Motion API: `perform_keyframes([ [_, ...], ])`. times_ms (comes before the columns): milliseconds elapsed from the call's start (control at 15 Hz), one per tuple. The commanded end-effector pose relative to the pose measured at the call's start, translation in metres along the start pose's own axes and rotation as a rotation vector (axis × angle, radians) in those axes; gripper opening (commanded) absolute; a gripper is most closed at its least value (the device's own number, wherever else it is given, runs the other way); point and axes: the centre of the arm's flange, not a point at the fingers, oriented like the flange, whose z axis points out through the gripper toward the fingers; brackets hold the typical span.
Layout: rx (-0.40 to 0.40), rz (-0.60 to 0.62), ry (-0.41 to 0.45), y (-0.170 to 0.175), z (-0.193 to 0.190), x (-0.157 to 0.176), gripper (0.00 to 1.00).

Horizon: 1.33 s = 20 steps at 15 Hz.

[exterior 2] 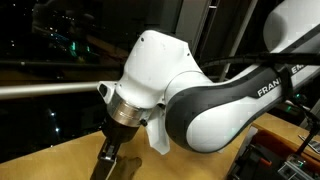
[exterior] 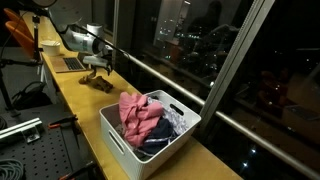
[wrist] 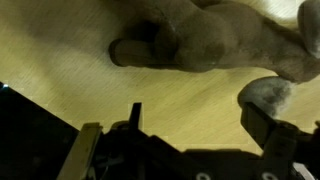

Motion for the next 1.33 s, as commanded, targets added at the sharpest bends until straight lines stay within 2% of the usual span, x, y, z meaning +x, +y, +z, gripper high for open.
perform_keyframes([
  [0,-0.015,-0.05,-0.049,0.005,-0.029,0.006,1.0],
  [533,-0.012,-0.084,-0.112,0.001,-0.05,-0.022,1.0],
  [933,-0.008,-0.072,-0.136,0.006,-0.037,-0.047,1.0],
  [1267,-0.016,-0.064,-0.127,0.015,-0.029,-0.041,1.0],
])
